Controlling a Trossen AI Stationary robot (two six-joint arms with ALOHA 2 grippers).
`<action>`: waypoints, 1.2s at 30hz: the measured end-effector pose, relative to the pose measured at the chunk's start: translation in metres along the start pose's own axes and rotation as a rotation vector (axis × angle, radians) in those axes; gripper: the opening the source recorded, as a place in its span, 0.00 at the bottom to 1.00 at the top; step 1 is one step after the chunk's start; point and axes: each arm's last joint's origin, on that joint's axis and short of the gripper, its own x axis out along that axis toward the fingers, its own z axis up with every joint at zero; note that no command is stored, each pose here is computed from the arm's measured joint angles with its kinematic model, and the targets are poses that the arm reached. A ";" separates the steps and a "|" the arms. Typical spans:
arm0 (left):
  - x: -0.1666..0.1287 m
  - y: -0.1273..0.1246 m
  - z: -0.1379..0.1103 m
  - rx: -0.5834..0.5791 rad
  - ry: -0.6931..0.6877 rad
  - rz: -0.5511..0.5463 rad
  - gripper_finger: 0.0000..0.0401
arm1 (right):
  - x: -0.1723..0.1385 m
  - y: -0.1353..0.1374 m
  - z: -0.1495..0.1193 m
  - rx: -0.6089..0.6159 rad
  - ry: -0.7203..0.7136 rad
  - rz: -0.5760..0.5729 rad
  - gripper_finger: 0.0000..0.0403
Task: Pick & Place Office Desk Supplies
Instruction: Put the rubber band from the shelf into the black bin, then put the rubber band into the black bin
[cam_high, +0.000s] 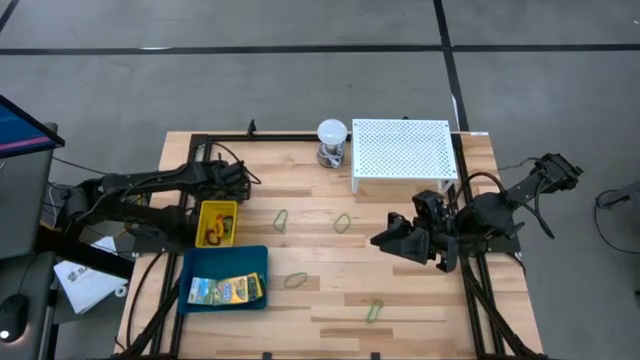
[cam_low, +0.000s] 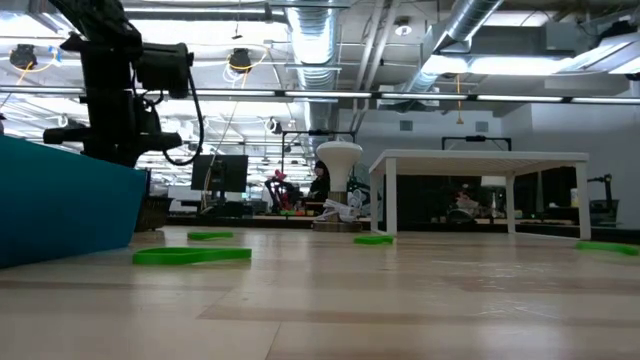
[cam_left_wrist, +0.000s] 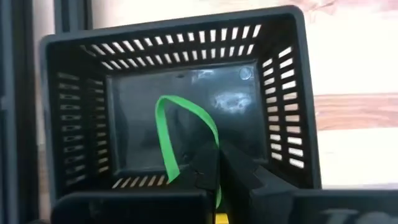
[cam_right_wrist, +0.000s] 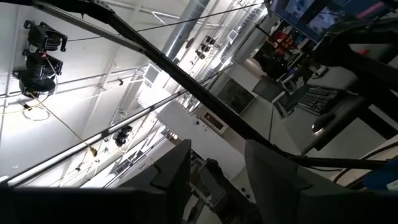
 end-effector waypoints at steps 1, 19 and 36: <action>0.000 0.000 0.000 -0.003 -0.004 0.000 0.01 | 0.000 0.000 0.000 0.000 -0.001 0.000 0.37; -0.021 0.010 0.005 -0.044 -0.138 -0.113 0.42 | 0.001 -0.003 0.003 -0.006 -0.030 -0.032 0.37; -0.101 -0.058 -0.027 0.346 -0.157 -1.225 0.41 | 0.003 -0.009 0.006 -0.066 -0.028 -0.060 0.37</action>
